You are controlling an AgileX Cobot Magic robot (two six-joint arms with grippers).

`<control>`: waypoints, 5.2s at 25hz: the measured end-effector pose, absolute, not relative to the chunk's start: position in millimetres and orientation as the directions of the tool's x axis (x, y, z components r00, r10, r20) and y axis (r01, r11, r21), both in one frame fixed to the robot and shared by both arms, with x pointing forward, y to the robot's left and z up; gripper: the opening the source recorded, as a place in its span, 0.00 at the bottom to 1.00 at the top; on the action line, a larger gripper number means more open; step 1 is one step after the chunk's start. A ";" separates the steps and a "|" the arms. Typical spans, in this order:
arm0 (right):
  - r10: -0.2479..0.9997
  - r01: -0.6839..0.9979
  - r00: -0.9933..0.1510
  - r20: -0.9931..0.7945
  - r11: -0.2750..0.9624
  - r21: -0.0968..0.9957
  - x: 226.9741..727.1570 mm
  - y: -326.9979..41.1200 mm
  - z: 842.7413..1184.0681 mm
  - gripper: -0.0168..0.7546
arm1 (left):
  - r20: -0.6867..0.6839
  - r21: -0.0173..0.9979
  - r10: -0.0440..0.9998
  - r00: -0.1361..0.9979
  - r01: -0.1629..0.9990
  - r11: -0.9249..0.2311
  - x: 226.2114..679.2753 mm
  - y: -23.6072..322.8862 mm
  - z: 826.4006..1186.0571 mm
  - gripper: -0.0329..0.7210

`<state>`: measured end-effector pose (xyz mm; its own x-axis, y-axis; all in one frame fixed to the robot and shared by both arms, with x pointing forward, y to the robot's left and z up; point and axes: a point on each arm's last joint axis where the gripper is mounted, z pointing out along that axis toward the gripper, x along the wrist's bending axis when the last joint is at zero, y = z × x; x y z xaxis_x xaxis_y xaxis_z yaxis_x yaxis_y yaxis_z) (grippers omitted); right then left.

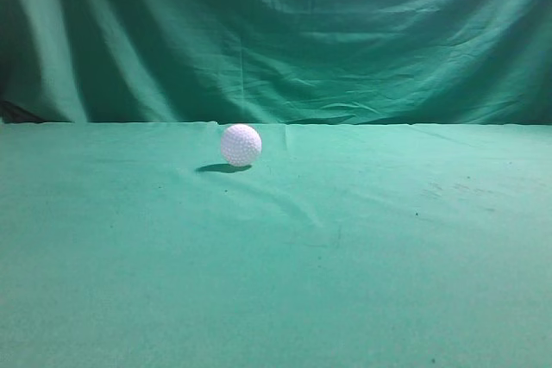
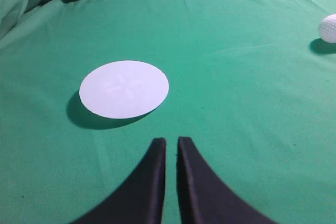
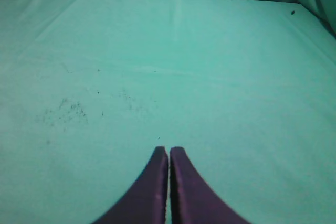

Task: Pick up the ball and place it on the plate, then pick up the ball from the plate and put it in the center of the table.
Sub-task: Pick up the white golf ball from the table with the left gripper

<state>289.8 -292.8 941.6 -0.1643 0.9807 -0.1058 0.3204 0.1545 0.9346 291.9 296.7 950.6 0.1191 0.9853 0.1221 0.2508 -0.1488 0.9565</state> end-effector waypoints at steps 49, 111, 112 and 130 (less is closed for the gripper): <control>0.981 0.320 -0.164 -0.106 0.155 0.935 289.8 -292.8 941.6 0.02 | -0.315 0.948 0.944 0.097 -0.007 0.317 305.0 295.3 1049.1 0.12; 0.981 0.320 -0.164 -0.106 0.155 0.935 289.8 -292.8 941.6 0.02 | -0.063 0.485 0.679 0.732 0.616 -0.620 613.7 79.4 951.4 0.90; 0.981 0.320 -0.164 -0.106 0.155 0.935 289.8 -292.8 941.6 0.02 | -0.056 0.486 0.677 0.734 0.613 -0.624 614.2 78.7 949.5 0.90; 0.981 0.320 -0.164 -0.106 0.155 0.935 289.8 -292.8 941.6 0.02 | 0.001 0.491 0.659 0.752 0.574 -0.655 617.6 80.5 953.0 0.45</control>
<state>289.8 -292.8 941.6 -0.1643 0.9807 -0.1058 0.3204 0.1545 0.9346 617.6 80.5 953.0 0.7519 0.6593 0.0006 0.5742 -0.6552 0.4910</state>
